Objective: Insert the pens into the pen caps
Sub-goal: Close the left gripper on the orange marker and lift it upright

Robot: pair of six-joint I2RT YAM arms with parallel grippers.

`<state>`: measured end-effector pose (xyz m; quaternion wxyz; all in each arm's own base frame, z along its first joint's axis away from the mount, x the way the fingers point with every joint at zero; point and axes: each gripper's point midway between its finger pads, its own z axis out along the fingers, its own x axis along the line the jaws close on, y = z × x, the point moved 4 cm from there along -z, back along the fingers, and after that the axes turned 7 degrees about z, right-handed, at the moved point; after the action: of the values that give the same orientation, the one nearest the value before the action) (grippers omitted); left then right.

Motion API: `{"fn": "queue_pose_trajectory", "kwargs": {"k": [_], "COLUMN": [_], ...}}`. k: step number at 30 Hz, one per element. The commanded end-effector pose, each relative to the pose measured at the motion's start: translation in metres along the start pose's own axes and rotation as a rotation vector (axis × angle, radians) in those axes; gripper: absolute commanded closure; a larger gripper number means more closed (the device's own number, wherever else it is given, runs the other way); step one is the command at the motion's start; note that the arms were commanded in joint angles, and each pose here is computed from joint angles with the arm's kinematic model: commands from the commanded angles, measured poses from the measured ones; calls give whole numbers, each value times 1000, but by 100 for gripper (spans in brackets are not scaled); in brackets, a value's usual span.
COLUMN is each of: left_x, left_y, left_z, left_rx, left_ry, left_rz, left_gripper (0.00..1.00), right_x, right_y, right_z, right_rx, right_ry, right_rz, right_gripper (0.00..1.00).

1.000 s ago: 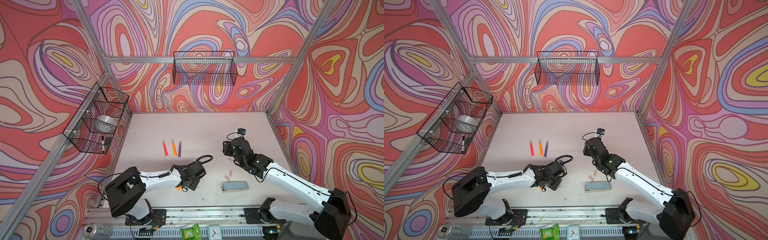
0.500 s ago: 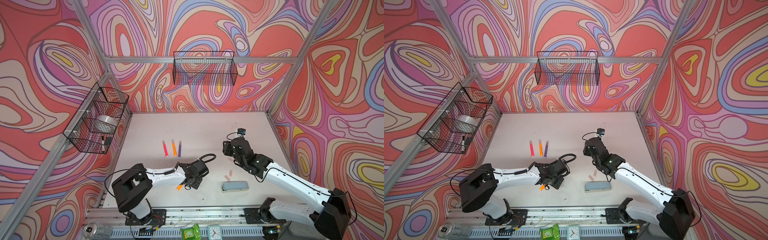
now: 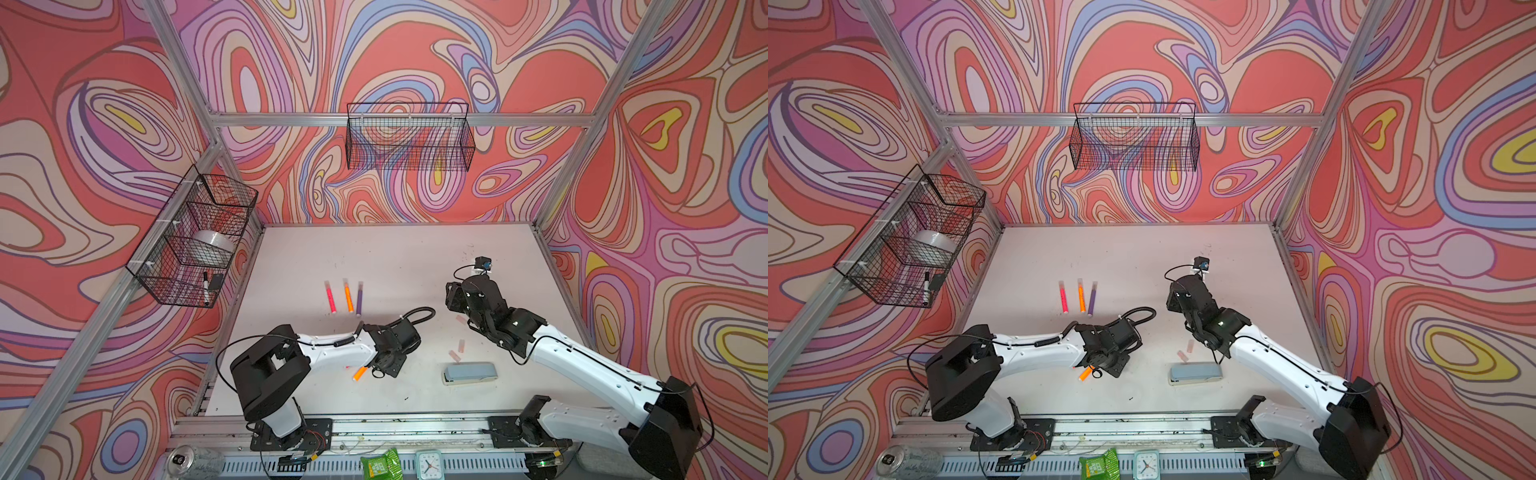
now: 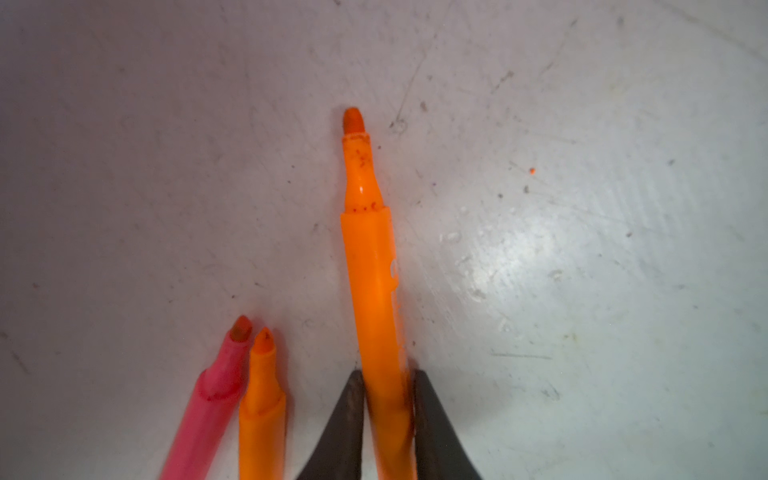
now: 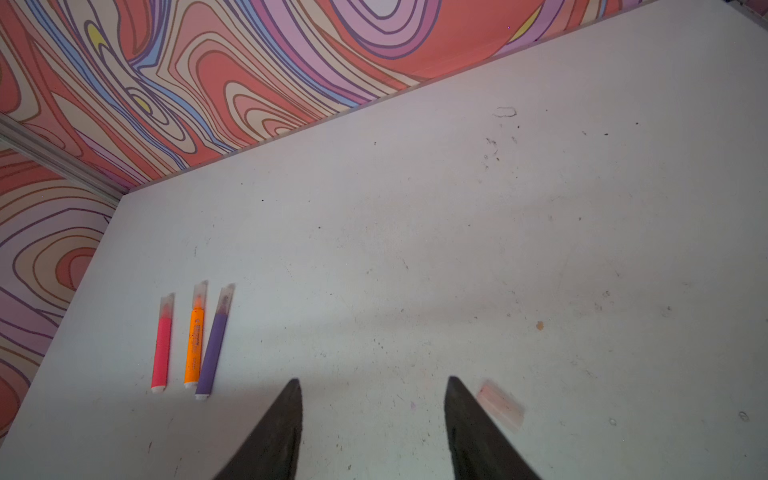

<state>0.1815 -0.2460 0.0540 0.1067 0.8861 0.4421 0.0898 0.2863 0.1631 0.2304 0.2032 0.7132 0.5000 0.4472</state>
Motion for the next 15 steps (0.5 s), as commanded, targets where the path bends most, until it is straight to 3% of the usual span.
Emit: {"fn": "queue_pose_trajectory", "kwargs": {"k": [1,9,15], "left_x": [13,14,24], "left_y": [-23,-19,22], "left_z": [17,16,-8], "left_rx": [113,80,-44], "left_ry": [93,71,-3], "left_rz": [9,-13,-80], "left_gripper": [77,86,88], "right_x": [2,0,-6], "right_y": [5,5,9], "right_z": [-4,-5,-12], "right_rx": [-10,-17,-50], "right_ry": [9,6,7], "right_rz": [11,18,46], "right_gripper": [44,44,44]}}
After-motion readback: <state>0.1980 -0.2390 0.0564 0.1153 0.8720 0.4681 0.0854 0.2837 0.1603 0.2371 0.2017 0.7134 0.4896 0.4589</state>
